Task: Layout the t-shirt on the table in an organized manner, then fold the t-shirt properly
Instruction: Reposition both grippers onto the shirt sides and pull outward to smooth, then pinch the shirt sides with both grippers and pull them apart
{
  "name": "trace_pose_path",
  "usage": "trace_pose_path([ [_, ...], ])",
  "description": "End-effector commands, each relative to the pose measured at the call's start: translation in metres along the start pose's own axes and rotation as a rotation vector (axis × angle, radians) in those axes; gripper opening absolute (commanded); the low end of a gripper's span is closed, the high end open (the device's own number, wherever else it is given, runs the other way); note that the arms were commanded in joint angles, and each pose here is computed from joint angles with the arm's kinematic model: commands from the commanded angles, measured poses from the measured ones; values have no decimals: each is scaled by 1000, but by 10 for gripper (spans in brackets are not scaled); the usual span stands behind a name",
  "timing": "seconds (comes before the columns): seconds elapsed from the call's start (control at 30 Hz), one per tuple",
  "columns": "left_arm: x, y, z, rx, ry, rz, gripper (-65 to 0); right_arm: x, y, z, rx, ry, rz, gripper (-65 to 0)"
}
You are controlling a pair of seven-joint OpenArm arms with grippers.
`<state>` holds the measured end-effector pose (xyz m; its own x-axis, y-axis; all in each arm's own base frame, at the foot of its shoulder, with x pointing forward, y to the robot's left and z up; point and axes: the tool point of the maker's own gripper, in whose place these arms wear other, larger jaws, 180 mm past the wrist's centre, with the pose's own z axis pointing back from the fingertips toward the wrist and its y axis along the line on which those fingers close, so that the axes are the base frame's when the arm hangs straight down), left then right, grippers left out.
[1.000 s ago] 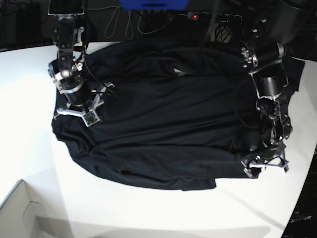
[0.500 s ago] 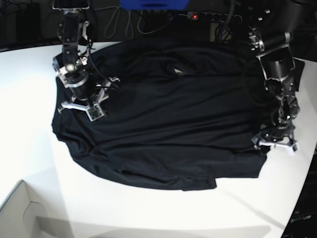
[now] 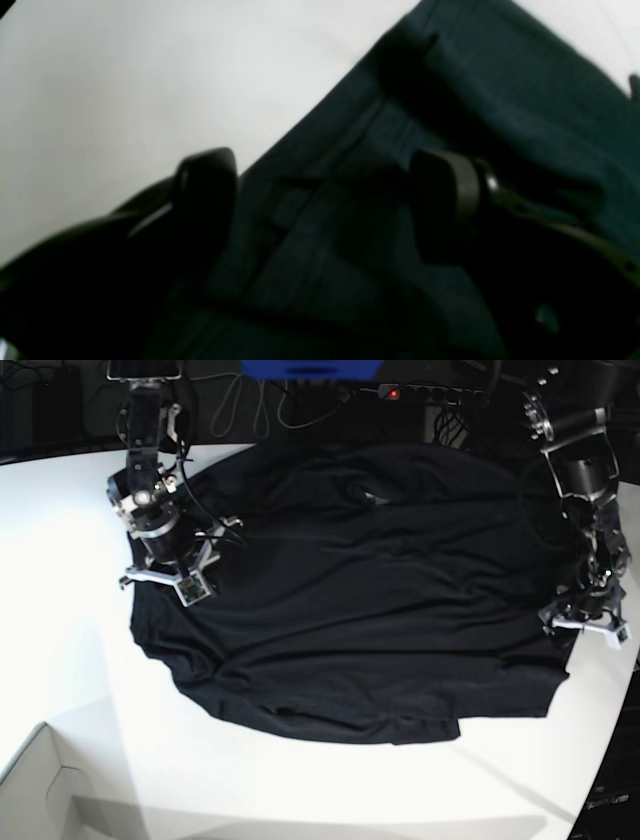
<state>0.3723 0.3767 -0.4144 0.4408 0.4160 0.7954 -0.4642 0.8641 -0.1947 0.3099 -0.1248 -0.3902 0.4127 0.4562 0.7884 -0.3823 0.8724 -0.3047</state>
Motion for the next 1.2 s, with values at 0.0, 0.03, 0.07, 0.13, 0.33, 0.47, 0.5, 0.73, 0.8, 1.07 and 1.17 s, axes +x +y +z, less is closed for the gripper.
trace_pose_path([
  [0.0, 29, -2, 2, -7, -70, -9, -129, 16, -7, 0, -19, -55, 0, -465],
  [0.03, 33, -3, 4, -11, -82, -15, -129, 17, -7, 0, -19, -56, 0, -465],
  [0.07, 37, -5, 5, -15, -92, -18, -129, 17, -7, 0, -19, -56, 0, -465],
  [0.13, 43, -8, 7, -22, -109, -22, -129, 17, -7, 0, -19, -56, 0, -465],
  [0.33, 61, -17, 11, -39, -153, -29, -129, 20, -8, -1, -21, -63, 2, -465],
  [0.47, 74, -33, 18, -70, -195, -32, -129, 29, -14, -3, -31, -81, 7, -468],
  [0.5, 74, -38, 18, -79, -199, -28, -129, 34, -18, -5, -38, -91, 11, -469],
  [0.73, 53, -62, 16, -116, -170, -3, -129, 56, -52, -35, -80, -41, 21, -472],
  [0.8, 47, -66, 15, -122, -161, 4, -129, 65, -62, -49, -82, -28, 17, -500],
  [1.07, 11, -52, 4, -89, -69, 24, -129, 109, -71, -103, 68, -25, 39, -650],
  [1.17, 3, -48, 2, -79, -47, 31, -129, 122, -74, -121, 99, -16, 12, -650],
])
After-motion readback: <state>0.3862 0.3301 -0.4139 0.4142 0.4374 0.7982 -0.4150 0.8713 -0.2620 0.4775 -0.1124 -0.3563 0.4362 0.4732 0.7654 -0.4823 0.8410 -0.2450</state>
